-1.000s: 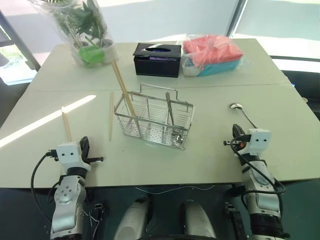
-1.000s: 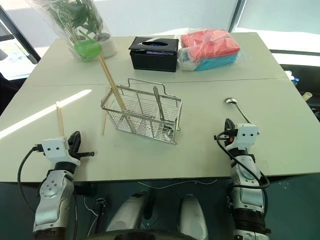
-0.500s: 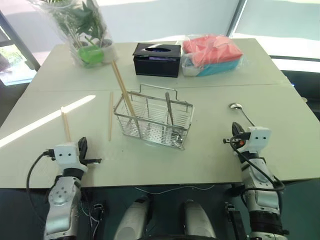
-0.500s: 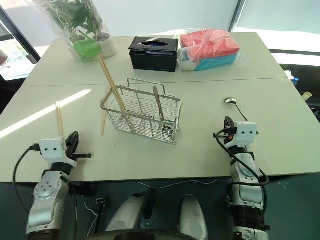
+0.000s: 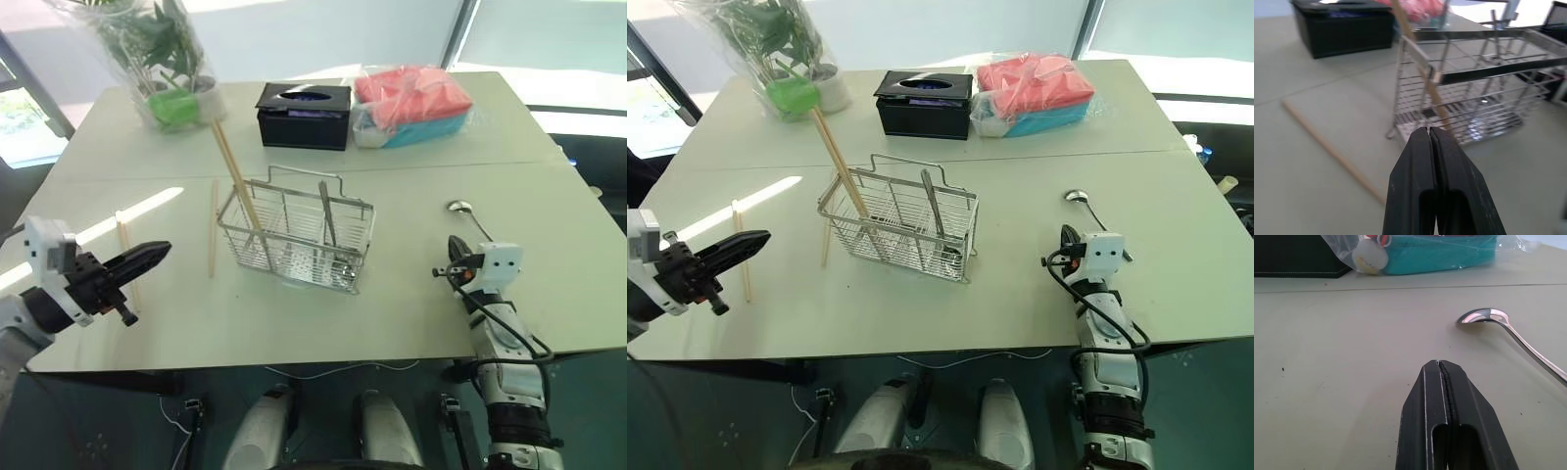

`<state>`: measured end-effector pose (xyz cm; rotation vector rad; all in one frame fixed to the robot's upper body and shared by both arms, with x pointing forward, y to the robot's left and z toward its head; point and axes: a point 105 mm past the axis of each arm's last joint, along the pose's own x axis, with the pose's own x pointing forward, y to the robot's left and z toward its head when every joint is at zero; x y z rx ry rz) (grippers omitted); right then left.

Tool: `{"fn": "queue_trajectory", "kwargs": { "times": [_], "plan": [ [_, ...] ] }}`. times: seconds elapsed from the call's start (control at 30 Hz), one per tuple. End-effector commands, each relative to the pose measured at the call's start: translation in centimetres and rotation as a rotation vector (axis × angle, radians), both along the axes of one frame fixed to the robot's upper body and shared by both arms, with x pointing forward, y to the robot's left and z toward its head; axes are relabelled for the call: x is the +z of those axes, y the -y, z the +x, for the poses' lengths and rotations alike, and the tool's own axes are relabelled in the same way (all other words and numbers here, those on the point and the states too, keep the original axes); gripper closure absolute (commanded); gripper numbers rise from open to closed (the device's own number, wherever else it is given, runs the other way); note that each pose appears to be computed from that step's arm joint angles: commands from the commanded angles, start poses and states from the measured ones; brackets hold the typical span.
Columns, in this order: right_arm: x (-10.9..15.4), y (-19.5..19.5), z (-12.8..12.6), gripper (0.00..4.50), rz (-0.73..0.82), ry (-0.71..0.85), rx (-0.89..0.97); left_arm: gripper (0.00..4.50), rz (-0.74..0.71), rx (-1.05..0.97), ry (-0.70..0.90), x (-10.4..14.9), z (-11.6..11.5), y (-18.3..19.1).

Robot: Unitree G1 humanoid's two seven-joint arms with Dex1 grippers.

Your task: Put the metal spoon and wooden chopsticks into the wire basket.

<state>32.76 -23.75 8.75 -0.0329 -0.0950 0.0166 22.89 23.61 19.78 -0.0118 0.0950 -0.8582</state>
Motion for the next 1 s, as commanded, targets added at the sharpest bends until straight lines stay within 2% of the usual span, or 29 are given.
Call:
{"fn": "queue_trajectory", "kwargs": {
  "times": [0.03, 0.23, 0.4, 0.5, 0.73, 1.0],
  "plan": [
    [1.4, 0.3, 0.2, 4.50, -0.015, 0.044, 0.002, 4.45, 0.002, -0.221, -0.043, 1.7, -2.3, 1.7],
    [2.3, 0.4, 0.1, 4.50, -0.032, 0.042, 0.011, 4.45, 0.063, -0.365, -0.081, 1.8, -2.8, 2.9],
    [5.6, 0.8, -0.1, 4.50, -0.127, -0.020, 0.086, 4.45, 0.073, -0.360, -0.055, 1.5, -1.7, 3.1],
    [8.0, 1.0, -0.2, 3.71, -0.183, -0.037, 0.147, 4.50, 0.069, -0.359, -0.052, 1.2, -1.3, 3.2],
    [10.1, 0.7, 0.0, 0.14, -0.315, -0.178, 0.316, 4.50, 0.032, -0.368, -0.040, 0.8, -1.0, 4.1],
    [10.0, 3.8, 0.6, 0.06, -0.384, -0.382, 0.391, 4.50, 0.004, -0.346, -0.026, 0.3, -1.0, 4.8]
  ]
}}
